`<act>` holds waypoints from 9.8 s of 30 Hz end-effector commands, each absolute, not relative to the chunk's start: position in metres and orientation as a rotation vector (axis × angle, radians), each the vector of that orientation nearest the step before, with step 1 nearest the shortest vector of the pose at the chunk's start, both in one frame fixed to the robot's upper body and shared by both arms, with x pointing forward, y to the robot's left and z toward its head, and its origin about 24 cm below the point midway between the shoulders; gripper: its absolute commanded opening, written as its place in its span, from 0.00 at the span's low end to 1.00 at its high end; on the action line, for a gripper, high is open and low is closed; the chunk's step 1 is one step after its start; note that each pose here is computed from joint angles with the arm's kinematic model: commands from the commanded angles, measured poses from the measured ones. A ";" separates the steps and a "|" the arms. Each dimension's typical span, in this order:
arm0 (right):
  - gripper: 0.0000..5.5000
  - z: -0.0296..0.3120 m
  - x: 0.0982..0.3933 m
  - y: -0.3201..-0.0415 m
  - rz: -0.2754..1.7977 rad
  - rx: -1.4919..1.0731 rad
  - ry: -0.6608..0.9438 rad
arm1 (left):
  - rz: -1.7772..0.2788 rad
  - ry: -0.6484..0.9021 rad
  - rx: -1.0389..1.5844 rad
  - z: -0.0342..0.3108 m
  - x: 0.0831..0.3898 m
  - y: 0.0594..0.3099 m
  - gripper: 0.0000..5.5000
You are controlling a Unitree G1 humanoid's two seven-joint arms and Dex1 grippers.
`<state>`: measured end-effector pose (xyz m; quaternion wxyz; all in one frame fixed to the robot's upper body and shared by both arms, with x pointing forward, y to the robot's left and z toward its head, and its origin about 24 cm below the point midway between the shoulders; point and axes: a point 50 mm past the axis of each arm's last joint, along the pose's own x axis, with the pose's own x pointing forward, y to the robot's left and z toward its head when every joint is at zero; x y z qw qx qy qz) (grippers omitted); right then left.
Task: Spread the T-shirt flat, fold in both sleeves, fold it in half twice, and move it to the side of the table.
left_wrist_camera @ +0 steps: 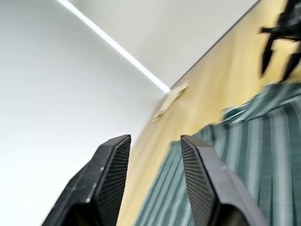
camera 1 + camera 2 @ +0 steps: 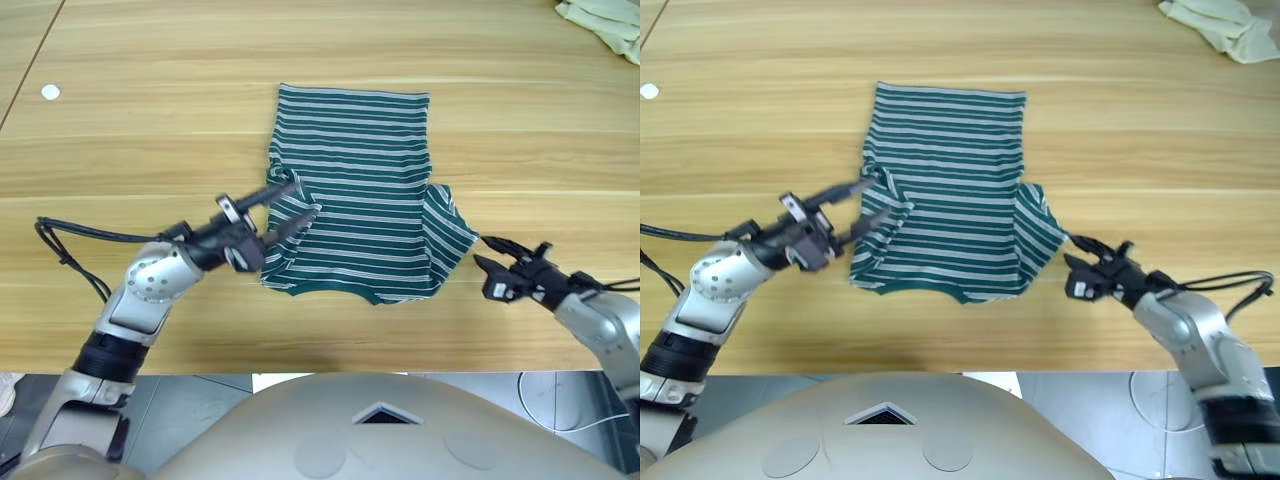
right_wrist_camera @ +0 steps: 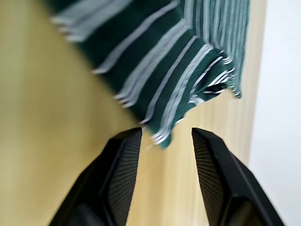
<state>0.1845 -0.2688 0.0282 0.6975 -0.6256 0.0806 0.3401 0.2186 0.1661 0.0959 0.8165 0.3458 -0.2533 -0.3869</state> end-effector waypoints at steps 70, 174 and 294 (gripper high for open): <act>0.26 0.040 0.232 -0.178 0.827 -1.219 -0.293 | -0.802 -0.422 0.720 0.056 0.209 0.173 0.36; 0.01 0.039 0.093 -0.242 0.945 -0.922 0.128 | -1.423 0.134 0.694 -0.014 0.089 0.175 0.00; 0.48 0.094 0.285 -0.231 0.268 -0.228 -0.358 | -1.026 0.108 0.962 -0.061 0.257 0.123 0.33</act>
